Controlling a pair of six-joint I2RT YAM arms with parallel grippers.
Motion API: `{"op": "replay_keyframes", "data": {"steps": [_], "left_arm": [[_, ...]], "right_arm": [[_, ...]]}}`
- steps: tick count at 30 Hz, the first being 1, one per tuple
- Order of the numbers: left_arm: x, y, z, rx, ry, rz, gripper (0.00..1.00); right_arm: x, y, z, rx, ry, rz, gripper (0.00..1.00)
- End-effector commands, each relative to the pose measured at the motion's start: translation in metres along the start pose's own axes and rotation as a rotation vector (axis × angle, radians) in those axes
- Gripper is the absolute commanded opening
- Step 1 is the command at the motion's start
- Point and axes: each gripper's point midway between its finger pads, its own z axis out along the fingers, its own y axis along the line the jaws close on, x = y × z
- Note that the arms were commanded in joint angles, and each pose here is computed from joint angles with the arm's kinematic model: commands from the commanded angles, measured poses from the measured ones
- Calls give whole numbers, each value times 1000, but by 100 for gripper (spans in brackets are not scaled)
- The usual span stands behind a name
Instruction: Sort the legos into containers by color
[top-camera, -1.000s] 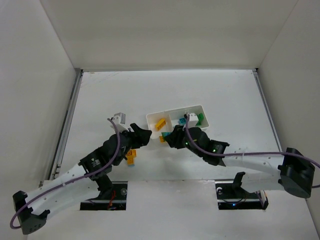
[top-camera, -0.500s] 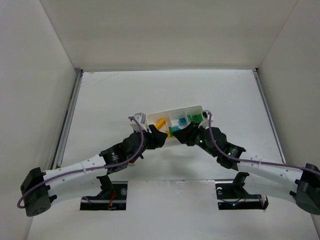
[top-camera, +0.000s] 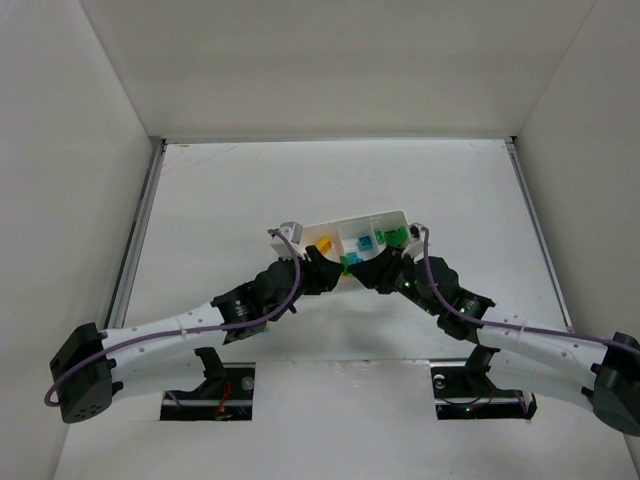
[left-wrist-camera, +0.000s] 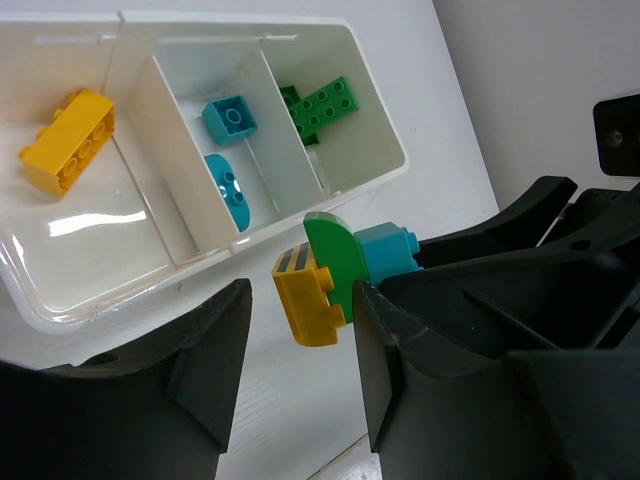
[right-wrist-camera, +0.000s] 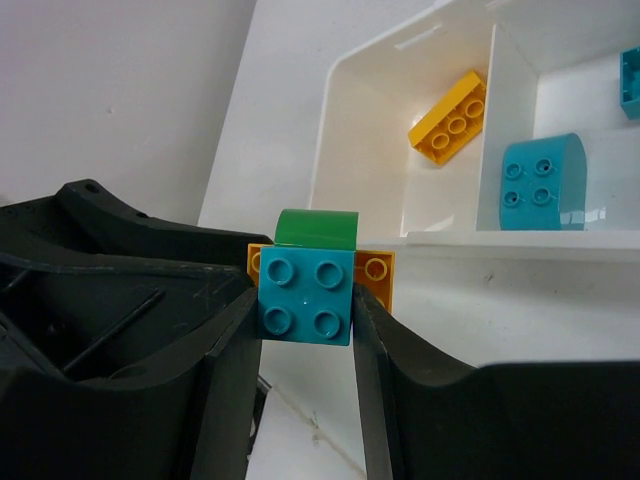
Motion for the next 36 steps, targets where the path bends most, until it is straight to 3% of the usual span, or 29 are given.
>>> {"op": "replay_keyframes", "data": {"steps": [1, 19, 31, 36], "left_arm": [[-25, -29, 0, 77, -67, -54, 39], [-18, -42, 2, 119, -52, -53, 10], [-20, -15, 3, 57, -76, -40, 7], [-37, -23, -2, 81, -112, -52, 7]], "right_arm": [[-19, 26, -5, -102, -62, 35, 27], [-43, 32, -22, -192, -116, 100, 26], [-60, 31, -28, -200, -143, 97, 26], [-62, 28, -29, -185, -149, 83, 26]]}}
